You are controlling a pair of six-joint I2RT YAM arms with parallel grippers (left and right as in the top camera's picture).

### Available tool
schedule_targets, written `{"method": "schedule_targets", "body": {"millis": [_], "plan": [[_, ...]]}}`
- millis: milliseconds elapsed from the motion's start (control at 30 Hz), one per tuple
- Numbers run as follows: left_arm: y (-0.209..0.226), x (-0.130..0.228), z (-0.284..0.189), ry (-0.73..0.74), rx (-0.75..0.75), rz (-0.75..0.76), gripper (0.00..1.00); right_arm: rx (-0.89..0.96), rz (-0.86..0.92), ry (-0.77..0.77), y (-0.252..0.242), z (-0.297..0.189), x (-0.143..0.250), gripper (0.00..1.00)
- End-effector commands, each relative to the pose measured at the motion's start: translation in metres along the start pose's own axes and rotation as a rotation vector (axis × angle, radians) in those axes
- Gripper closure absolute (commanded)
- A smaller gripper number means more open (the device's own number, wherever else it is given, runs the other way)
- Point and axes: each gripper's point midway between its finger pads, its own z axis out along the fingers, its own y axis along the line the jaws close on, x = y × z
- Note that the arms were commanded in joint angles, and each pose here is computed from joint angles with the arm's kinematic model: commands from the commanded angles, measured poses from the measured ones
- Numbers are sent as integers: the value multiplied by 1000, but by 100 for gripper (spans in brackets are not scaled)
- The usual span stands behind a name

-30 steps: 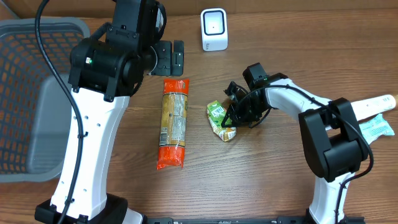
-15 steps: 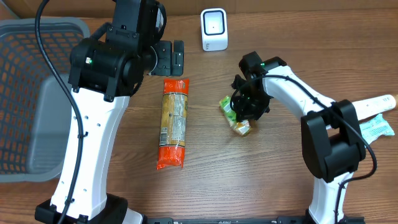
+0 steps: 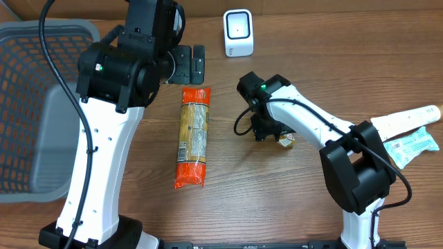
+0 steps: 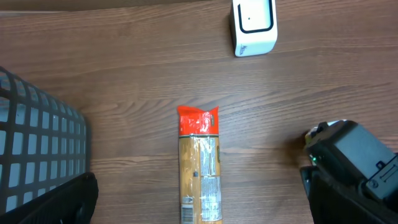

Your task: Scan the item barcode

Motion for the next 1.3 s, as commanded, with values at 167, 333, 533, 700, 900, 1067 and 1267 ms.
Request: {"method": "schedule_targets", "body": {"millis": [167,333,533,700,900,1067,1267], "plan": [[3,-1,1,-2,-12,16,1,-231,151,-55,-40,-52,-22,15],[3,-1,1,-2,-12,16,0,-481,149,22,-57,-50,-18,7],[3,-1,1,-2,-12,16,0,-646,209,101,-63,-20,-1,7],[3,-1,1,-2,-12,16,1,-672,250,149,-65,1,14,7],[3,-1,1,-2,-12,16,0,-657,224,110,-58,10,10,21],[3,-1,1,-2,-12,16,0,-549,179,60,-56,21,5,37],[3,-1,1,-2,-12,16,1,-469,115,47,-45,30,8,34]]}}
